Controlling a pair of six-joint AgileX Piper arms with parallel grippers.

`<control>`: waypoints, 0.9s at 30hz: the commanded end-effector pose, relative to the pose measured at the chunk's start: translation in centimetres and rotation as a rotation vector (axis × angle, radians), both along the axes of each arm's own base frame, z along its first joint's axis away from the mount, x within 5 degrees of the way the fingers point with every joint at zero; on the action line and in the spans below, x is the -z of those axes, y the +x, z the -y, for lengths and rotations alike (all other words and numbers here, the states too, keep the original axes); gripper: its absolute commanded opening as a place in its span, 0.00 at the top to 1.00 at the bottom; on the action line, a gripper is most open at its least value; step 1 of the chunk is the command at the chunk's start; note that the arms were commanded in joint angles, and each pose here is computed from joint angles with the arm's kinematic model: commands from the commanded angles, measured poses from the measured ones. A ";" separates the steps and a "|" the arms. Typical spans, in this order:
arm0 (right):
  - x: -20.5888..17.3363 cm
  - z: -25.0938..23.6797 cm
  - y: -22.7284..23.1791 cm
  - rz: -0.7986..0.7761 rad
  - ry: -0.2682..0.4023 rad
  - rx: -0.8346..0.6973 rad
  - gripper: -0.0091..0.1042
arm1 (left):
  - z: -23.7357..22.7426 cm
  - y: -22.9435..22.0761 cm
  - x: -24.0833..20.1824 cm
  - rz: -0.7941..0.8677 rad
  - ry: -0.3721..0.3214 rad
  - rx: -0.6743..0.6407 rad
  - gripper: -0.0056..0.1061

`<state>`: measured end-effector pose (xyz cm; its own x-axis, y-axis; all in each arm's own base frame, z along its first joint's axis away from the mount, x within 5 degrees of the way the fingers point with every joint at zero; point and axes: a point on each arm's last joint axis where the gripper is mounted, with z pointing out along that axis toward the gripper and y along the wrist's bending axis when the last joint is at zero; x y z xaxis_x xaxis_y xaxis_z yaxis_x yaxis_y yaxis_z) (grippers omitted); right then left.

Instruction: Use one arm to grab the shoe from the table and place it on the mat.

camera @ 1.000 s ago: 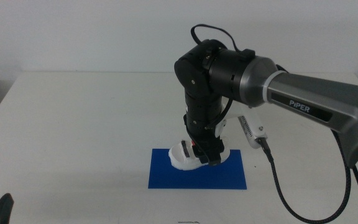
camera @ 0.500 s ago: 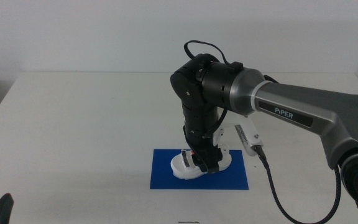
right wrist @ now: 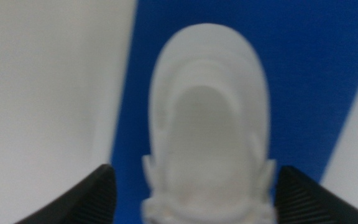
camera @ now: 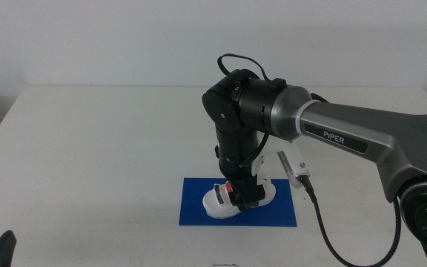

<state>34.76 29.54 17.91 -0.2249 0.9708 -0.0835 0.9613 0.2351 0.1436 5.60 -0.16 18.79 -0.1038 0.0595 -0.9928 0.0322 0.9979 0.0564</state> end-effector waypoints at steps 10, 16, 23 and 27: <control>-10.1 1.1 -0.7 0.248 0.034 -0.446 0.09 | 0.0 -0.1 -1.0 0.104 -0.026 0.001 0.11; -17.2 4.5 -4.4 0.261 -0.203 -1.178 0.09 | 0.0 -0.1 -1.0 0.104 -0.026 0.001 0.11; -22.0 6.8 -6.4 0.405 -0.391 -1.654 0.09 | 0.0 -0.1 -1.0 0.104 -0.026 0.001 0.11; -24.8 10.6 -7.2 0.526 -0.409 -1.673 0.09 | 0.0 -0.1 -1.0 0.104 -0.026 0.001 0.11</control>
<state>29.00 21.83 38.97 -0.7917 -0.3357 -0.5104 -0.4068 0.9130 0.0304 5.60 -0.16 18.79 -0.1038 0.0595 -0.9928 0.0322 0.9979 0.0564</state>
